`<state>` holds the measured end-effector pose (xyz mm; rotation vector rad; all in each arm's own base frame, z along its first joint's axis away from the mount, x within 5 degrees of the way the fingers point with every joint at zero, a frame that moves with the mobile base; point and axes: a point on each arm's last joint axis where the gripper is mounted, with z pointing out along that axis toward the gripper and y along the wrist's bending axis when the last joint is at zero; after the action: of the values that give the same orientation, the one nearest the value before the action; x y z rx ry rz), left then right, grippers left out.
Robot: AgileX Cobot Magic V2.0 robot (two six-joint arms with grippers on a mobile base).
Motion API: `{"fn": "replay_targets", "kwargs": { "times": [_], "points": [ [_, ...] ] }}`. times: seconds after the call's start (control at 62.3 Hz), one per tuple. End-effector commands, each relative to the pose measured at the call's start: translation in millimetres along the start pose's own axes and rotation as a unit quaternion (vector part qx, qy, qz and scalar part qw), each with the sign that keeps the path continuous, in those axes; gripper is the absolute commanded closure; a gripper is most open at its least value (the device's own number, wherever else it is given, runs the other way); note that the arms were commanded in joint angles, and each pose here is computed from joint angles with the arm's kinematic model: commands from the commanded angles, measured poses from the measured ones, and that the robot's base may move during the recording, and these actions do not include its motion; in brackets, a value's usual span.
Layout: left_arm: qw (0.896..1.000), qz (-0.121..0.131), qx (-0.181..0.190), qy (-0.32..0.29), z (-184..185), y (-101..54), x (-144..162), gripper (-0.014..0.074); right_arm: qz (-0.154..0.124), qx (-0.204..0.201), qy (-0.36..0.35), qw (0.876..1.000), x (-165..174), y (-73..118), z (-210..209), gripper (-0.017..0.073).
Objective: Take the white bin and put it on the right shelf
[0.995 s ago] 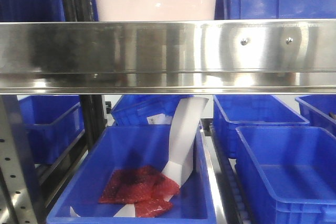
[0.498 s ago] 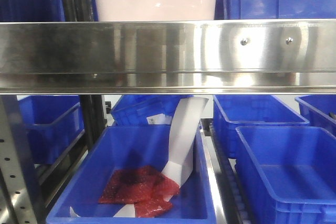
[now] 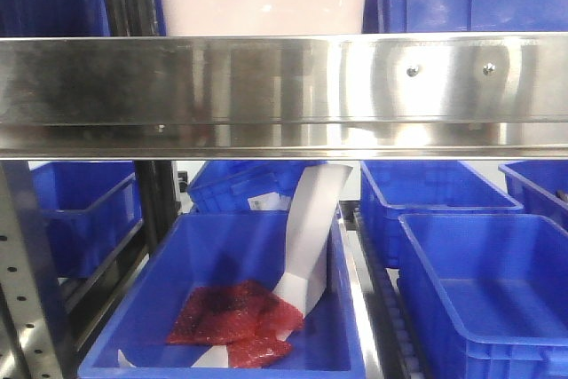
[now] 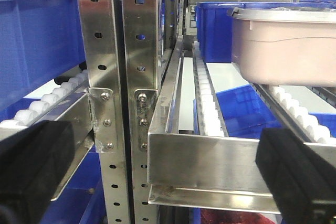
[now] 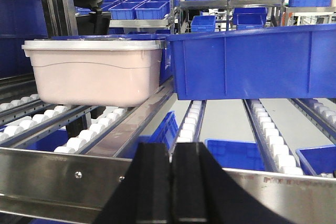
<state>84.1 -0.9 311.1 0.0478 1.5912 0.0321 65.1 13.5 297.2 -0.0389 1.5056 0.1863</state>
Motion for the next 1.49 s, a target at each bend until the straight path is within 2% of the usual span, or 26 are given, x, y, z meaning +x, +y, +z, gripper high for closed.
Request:
{"fn": "replay_targets", "kwargs": {
  "times": [0.0,1.477],
  "points": [
    [0.998,-0.006,-0.004,-0.057,-1.5,1.1,-17.5,0.0712,0.006,0.020,-0.029,0.999,-12.6,-2.8,-0.4,0.0490],
    [0.998,-0.006,-0.004,-0.057,-1.5,1.1,-17.5,0.0712,0.006,0.020,-0.029,0.999,-12.6,-2.8,-0.4,0.0490]
  ]
}}
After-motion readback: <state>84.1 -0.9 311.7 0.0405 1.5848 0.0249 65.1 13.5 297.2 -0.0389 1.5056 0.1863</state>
